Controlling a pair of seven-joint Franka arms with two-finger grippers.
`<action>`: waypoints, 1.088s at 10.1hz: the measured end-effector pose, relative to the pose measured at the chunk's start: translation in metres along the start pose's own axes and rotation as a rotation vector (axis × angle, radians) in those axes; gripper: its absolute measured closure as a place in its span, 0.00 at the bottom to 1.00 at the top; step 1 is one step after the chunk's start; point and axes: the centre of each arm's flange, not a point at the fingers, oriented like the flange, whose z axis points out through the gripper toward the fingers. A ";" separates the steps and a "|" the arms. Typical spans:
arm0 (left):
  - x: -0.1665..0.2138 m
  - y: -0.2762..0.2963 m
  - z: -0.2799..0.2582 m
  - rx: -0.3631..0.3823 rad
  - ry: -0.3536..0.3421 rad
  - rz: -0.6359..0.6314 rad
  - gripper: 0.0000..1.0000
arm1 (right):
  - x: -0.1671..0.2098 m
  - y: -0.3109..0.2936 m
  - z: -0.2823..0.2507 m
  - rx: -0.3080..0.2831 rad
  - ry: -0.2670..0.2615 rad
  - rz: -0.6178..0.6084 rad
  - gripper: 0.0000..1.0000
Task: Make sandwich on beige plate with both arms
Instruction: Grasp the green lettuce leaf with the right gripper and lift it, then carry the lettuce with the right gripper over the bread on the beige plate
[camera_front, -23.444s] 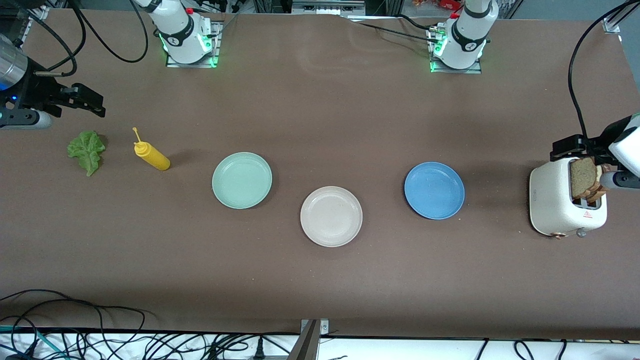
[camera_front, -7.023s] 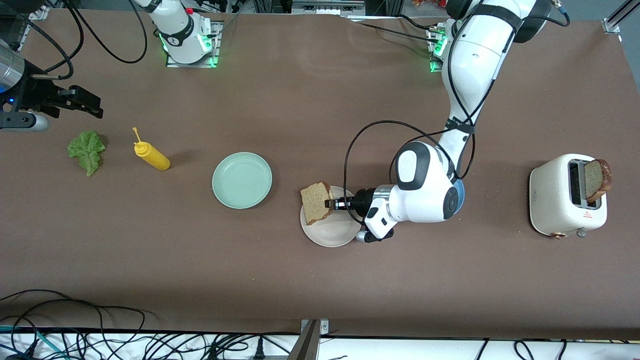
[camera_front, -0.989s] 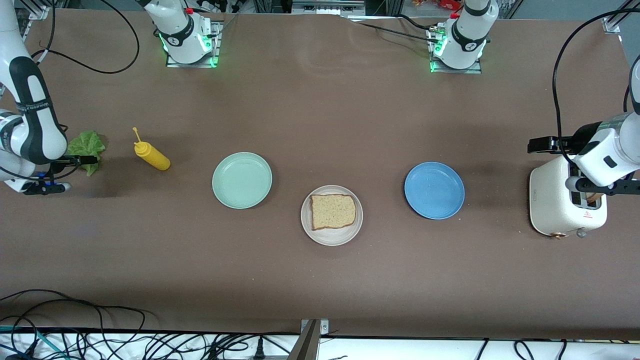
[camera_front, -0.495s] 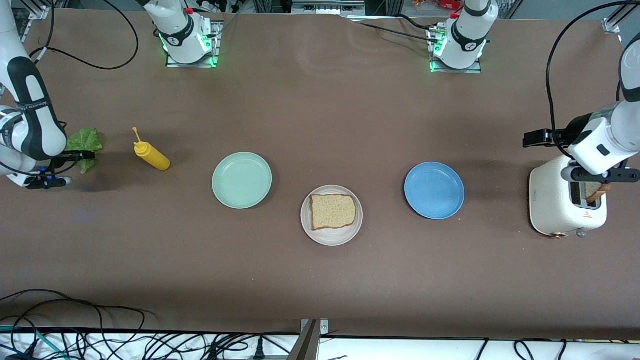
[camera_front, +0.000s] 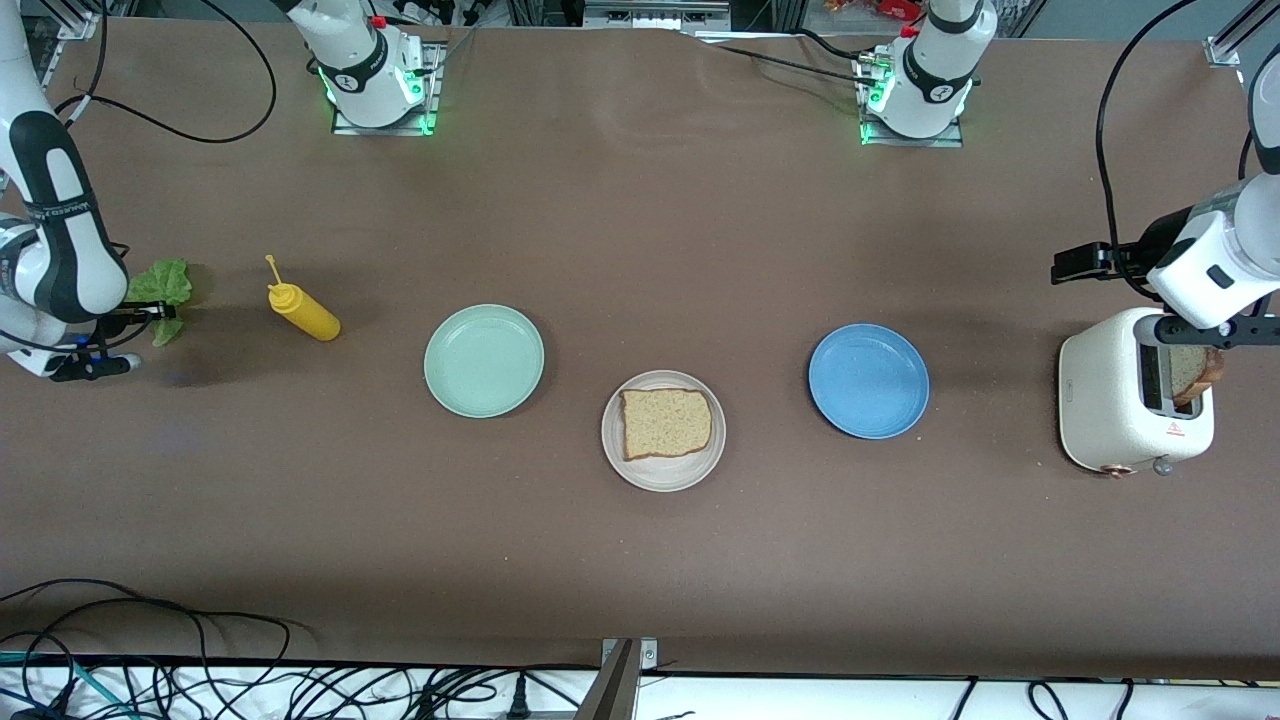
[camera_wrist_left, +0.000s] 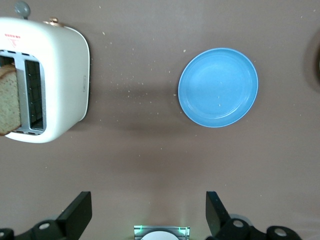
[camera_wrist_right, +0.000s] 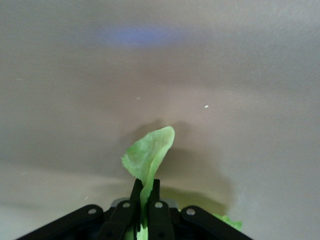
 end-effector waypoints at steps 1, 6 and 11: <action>-0.002 0.000 -0.007 0.000 0.014 0.001 0.00 | 0.003 -0.009 -0.027 0.016 -0.030 -0.013 0.93; -0.006 0.006 -0.033 0.001 0.075 0.012 0.00 | 0.014 -0.087 -0.147 0.006 -0.133 -0.054 0.94; -0.003 0.007 -0.035 0.002 0.096 0.012 0.00 | 0.045 -0.210 -0.198 0.071 -0.109 0.064 0.94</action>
